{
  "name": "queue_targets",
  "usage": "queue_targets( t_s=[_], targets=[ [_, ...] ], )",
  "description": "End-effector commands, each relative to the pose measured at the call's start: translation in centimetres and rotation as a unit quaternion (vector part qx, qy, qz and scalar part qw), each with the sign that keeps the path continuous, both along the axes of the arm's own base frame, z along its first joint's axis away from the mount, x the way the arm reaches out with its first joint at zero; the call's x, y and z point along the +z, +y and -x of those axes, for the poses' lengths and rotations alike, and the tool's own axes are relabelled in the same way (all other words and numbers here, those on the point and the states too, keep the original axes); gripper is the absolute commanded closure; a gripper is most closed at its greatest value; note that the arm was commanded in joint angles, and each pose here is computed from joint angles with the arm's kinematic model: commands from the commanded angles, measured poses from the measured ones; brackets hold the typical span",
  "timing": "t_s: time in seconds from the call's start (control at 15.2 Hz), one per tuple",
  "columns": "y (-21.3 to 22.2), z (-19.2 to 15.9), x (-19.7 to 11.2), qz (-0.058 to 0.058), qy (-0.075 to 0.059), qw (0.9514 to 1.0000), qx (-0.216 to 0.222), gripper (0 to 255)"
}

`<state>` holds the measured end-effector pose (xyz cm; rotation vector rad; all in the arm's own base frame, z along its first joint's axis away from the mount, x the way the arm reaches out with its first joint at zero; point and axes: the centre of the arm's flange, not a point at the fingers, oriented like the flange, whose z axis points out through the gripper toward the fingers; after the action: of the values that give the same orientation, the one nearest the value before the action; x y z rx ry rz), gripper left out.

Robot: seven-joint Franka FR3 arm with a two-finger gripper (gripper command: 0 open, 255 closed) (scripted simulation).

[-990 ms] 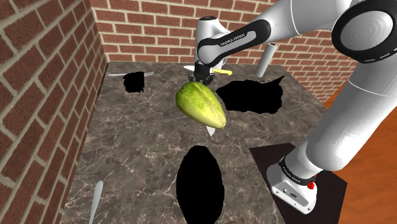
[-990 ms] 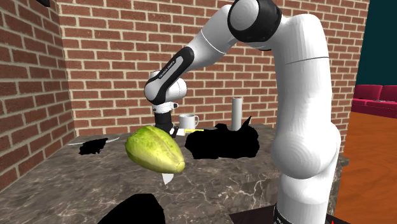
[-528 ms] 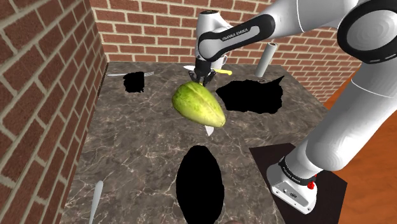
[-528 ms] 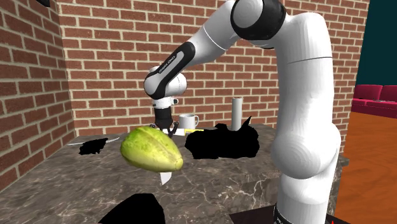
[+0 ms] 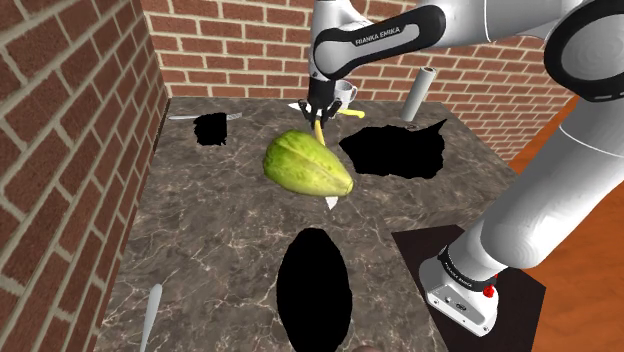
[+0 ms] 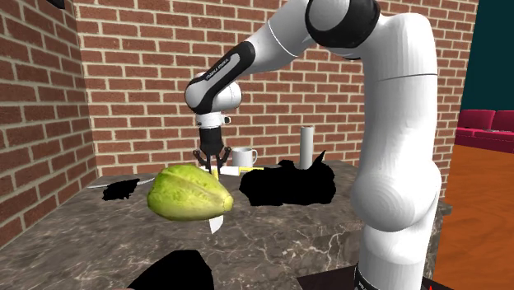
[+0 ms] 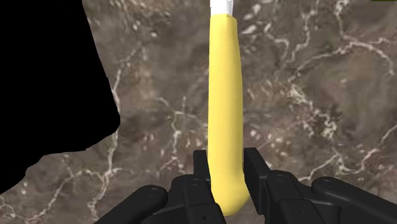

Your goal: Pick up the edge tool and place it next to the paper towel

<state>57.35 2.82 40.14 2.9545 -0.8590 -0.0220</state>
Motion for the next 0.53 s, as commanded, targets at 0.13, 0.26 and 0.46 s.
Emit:
queue_targets(
  t_s=[0.13,0.26,0.46],
  targets=[
    [0.0,-0.1,2.1,0.0,0.0,1.0,0.0,255],
    [0.0,-0.1,3.2,0.0,0.0,1.0,0.0,255],
    [0.0,-0.1,4.8,0.0,0.0,1.0,0.0,255]
  ],
)
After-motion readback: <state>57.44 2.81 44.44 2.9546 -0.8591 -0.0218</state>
